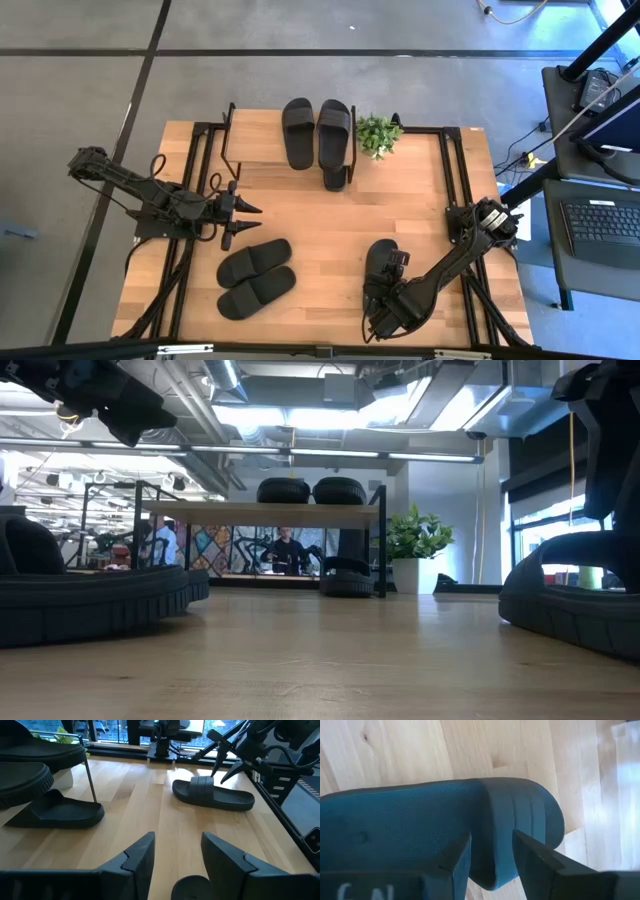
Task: Pick and place slides into the shelf
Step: Put the black slide under the shelf
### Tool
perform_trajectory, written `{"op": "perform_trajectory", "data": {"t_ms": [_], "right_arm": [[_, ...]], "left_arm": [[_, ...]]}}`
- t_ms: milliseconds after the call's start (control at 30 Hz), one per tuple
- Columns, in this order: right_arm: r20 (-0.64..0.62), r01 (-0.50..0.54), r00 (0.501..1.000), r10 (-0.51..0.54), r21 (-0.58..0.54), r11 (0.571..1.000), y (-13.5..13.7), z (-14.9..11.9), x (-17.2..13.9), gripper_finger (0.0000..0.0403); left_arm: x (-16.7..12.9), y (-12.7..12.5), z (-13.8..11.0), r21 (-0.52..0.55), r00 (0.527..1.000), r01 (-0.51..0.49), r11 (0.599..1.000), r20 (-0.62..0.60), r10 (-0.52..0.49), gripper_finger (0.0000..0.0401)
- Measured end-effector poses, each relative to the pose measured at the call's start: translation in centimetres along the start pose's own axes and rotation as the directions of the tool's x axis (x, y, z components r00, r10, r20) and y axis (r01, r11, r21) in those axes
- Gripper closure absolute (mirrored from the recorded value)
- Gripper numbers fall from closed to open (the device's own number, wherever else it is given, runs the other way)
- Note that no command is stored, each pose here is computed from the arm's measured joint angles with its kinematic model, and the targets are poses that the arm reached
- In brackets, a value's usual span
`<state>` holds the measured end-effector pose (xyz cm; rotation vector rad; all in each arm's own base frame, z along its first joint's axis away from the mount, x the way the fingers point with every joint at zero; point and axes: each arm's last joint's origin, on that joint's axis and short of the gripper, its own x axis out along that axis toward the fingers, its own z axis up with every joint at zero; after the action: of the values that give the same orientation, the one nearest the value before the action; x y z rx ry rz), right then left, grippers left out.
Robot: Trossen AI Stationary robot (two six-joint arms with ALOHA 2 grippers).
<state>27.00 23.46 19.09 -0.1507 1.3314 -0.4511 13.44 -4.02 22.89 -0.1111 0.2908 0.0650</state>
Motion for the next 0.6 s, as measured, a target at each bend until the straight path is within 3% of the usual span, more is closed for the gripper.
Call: {"op": "perform_trajectory", "data": {"t_ms": [600], "right_arm": [[-0.04, 0.045, 0.998, -0.045, 0.003, 0.999, -0.8, -0.2, 2.6, 0.0257]], "left_arm": [[0.0, 0.0, 0.0, 0.0, 1.0, -0.001, 1.0, -0.001, 0.001, 0.0248]]}}
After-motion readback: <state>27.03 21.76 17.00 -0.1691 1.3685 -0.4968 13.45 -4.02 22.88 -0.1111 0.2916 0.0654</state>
